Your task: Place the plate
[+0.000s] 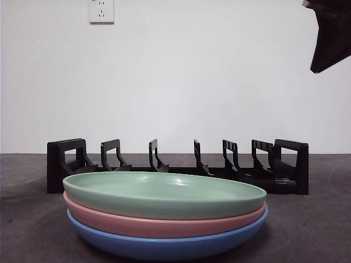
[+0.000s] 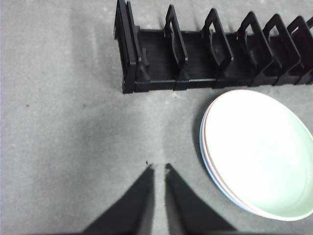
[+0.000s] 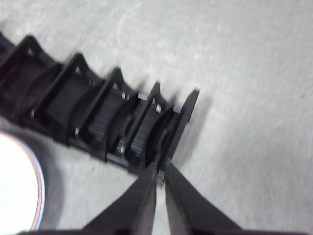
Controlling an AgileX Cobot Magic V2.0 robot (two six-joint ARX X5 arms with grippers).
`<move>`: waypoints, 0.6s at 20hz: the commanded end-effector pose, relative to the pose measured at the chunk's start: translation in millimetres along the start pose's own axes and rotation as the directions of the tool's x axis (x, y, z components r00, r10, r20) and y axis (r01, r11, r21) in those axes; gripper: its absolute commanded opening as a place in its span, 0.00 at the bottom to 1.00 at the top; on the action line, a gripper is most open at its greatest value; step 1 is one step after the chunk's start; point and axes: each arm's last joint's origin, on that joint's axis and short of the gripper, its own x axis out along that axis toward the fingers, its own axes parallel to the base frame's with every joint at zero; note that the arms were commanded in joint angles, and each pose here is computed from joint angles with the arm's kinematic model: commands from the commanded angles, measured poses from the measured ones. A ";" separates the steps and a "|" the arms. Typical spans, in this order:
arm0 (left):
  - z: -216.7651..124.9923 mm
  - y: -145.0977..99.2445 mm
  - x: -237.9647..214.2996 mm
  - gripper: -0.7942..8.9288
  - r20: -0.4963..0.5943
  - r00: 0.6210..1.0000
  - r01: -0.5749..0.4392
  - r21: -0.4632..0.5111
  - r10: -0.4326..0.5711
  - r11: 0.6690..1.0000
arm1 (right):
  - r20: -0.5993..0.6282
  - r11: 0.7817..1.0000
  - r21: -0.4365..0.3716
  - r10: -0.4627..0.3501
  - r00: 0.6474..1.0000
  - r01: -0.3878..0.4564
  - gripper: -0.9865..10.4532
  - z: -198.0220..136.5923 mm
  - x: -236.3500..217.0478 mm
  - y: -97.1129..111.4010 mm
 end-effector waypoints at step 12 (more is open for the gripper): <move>-38.3 25.3 32.2 0.09 0.474 0.879 -0.142 0.168 0.046 0.975 | 0.018 1.000 -0.009 0.006 1.000 -0.006 0.10 3.2 0.0 0.9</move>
